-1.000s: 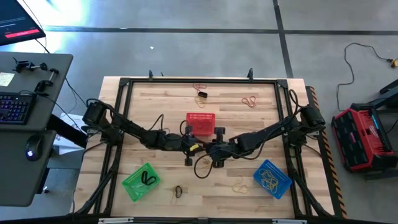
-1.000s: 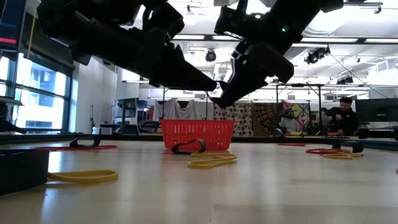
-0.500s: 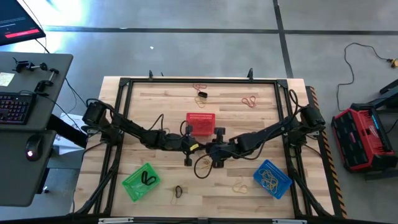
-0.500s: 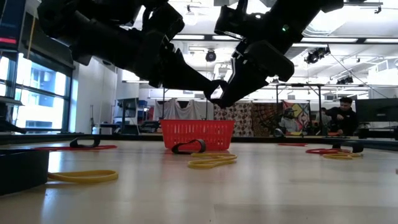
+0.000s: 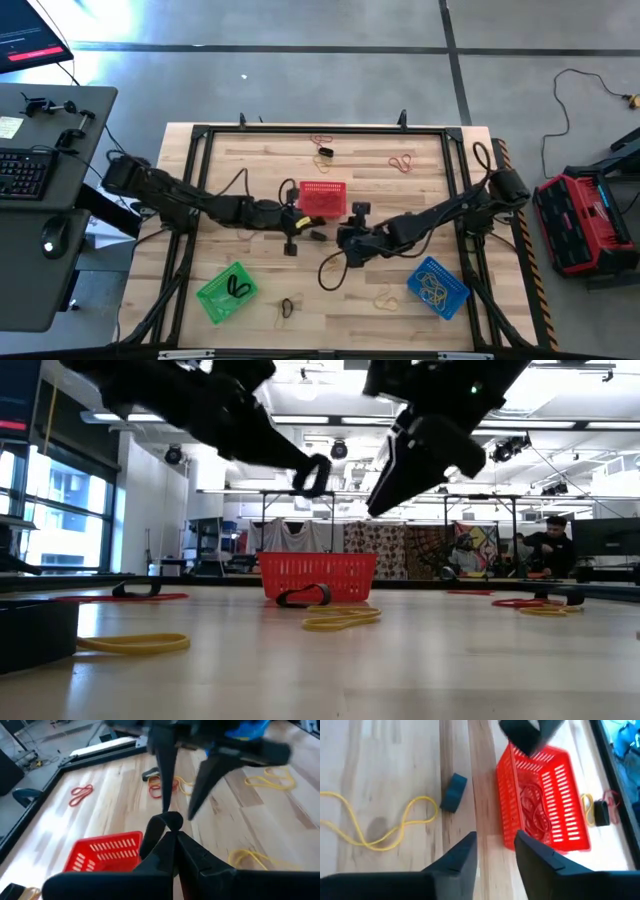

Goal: Sort rubber bands into baskets
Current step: Put the black rubber band into the green bin

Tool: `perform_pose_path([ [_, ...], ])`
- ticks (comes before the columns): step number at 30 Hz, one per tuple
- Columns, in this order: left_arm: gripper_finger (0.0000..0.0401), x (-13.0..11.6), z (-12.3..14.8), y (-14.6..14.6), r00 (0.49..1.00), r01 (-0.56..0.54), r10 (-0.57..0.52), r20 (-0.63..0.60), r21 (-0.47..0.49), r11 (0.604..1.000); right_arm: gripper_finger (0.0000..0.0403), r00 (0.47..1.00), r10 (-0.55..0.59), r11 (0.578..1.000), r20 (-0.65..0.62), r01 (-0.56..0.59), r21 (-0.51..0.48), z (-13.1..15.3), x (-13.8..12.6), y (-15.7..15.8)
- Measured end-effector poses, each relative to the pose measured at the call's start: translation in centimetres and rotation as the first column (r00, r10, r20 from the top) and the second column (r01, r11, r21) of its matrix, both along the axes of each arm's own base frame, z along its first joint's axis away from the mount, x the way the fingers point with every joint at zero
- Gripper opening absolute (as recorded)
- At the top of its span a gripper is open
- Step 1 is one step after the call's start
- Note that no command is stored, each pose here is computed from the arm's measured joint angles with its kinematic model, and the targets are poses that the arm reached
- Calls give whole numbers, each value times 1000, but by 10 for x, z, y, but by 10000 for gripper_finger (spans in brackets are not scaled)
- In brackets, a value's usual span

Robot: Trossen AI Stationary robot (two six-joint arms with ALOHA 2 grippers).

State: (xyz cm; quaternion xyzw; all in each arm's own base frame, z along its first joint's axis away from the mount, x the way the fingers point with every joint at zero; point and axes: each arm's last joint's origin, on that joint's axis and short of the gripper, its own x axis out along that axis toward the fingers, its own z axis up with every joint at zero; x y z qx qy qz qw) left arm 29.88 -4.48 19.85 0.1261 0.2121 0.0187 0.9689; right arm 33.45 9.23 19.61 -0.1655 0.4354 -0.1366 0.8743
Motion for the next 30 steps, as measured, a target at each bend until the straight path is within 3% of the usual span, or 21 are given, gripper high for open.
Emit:
perform_pose_path([
  [7,0,-32,26,-12,991,105,-106,-77,-17,994,9,1000,20,1000,-12,-19,9,-4,9,-16],
  [18,0,-88,41,-32,947,142,-185,-262,-172,975,4,985,106,987,138,-121,103,-8,25,-42],
  [25,0,-114,33,-54,859,156,-292,-420,-330,931,1,986,64,988,154,-84,129,-27,15,-43],
  [30,0,-130,27,-67,788,58,-315,-529,-446,893,0,988,54,989,143,-73,129,-32,10,-38],
])
